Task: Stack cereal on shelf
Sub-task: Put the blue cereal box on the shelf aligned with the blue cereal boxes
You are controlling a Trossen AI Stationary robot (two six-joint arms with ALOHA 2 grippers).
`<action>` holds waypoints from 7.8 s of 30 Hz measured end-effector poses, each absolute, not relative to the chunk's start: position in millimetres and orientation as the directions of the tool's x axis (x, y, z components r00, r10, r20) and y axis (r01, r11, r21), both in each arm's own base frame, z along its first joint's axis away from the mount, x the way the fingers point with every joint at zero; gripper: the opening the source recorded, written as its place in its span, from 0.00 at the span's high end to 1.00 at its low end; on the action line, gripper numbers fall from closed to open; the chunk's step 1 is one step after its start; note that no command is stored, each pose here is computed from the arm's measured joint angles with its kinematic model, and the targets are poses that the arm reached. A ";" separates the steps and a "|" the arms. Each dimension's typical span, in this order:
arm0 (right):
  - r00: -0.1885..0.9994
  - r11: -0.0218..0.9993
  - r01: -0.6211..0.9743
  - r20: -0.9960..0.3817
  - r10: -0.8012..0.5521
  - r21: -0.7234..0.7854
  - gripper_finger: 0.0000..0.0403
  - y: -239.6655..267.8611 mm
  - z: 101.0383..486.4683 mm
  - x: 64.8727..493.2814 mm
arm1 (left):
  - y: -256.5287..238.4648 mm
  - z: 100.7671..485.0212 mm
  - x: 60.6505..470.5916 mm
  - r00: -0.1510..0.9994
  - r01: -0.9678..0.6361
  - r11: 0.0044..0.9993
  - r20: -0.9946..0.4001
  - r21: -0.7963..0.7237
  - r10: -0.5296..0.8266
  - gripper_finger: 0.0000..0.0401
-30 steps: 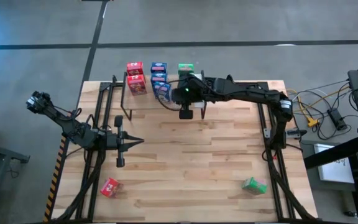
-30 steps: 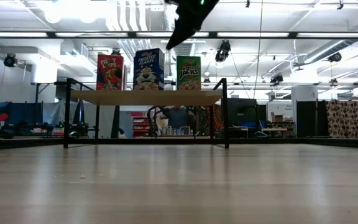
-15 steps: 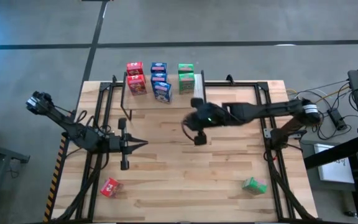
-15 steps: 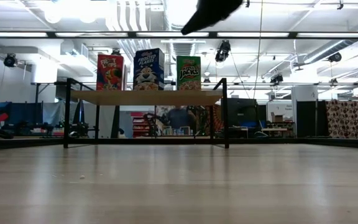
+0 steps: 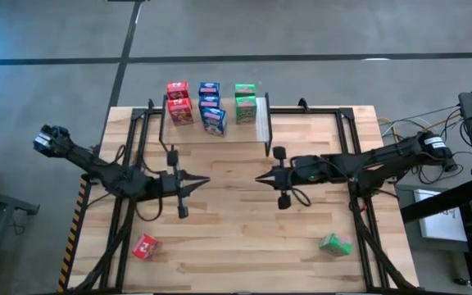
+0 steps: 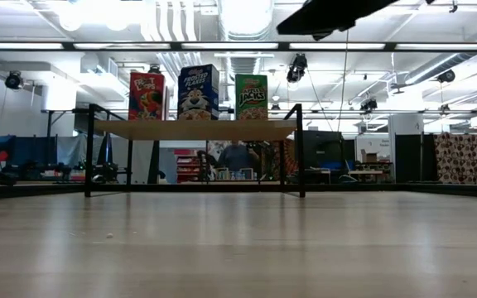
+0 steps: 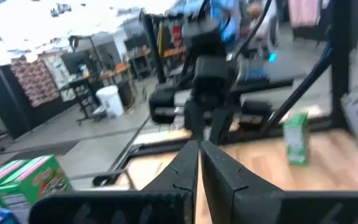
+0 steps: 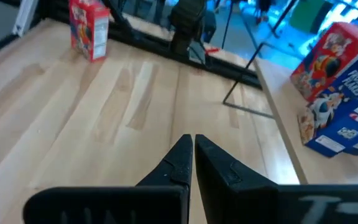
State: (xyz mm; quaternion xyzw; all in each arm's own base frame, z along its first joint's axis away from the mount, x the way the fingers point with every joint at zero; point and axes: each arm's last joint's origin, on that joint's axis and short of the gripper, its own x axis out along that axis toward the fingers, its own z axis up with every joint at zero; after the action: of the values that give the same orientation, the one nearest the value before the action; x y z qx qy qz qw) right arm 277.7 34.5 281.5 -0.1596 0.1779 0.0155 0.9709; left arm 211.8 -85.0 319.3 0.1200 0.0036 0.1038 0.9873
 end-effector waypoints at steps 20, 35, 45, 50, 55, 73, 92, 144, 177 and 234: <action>0.988 0.927 -0.071 -0.154 0.014 -0.367 0.98 28.7 276.6 211.8 | -36.1 363.9 267.5 0.831 -0.253 0.844 -0.342 0.473 0.440 0.56; 0.998 0.930 -0.066 -0.017 0.064 -0.361 0.98 23.9 279.2 172.0 | 30.1 388.1 282.4 0.757 -0.072 0.842 -0.520 0.535 0.395 0.46; 0.994 0.917 -0.097 0.009 0.109 -0.387 0.98 23.5 278.4 160.8 | 77.6 387.1 275.6 0.741 -0.024 0.832 -0.549 0.554 0.387 0.46; 0.994 0.913 -0.090 0.026 0.109 -0.399 0.98 23.0 278.1 157.5 | 96.0 386.4 270.0 0.743 -0.021 0.848 -0.560 0.529 0.367 0.46; 0.993 0.914 -0.082 0.047 0.109 -0.398 0.98 22.3 278.7 152.9 | 110.2 382.6 268.7 0.748 -0.014 0.873 -0.574 0.488 0.333 0.46; 0.993 0.914 -0.082 0.046 0.109 -0.398 0.98 22.1 277.1 151.3 | 126.8 359.4 278.7 0.674 0.022 0.892 -0.665 0.452 0.321 0.46; 0.993 0.913 -0.080 0.047 0.108 -0.399 0.98 22.0 277.2 151.4 | 127.0 359.9 278.4 0.674 -0.157 0.940 -0.663 0.302 0.326 0.46; 0.993 0.911 -0.078 0.047 0.105 -0.405 0.98 21.9 277.3 151.4 | 122.6 384.9 252.9 0.391 -0.417 0.822 -0.740 0.388 0.548 1.00; 0.998 0.942 0.028 0.068 -0.005 -0.334 0.98 18.9 279.0 152.9 | 86.5 386.6 259.4 0.442 -0.416 0.855 -0.754 0.308 0.487 1.00; 0.901 0.934 0.296 -0.266 -0.342 -0.199 0.98 -121.5 311.7 365.6 | 57.1 269.5 199.2 0.619 -0.551 0.640 -0.251 0.536 0.744 1.00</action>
State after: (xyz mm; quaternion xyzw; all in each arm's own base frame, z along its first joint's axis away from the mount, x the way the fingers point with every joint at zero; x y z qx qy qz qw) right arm 365.6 -121.5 311.7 -0.0769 0.1499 -0.1642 0.9720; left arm 199.2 57.1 269.5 0.2082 0.2313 0.3698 0.8754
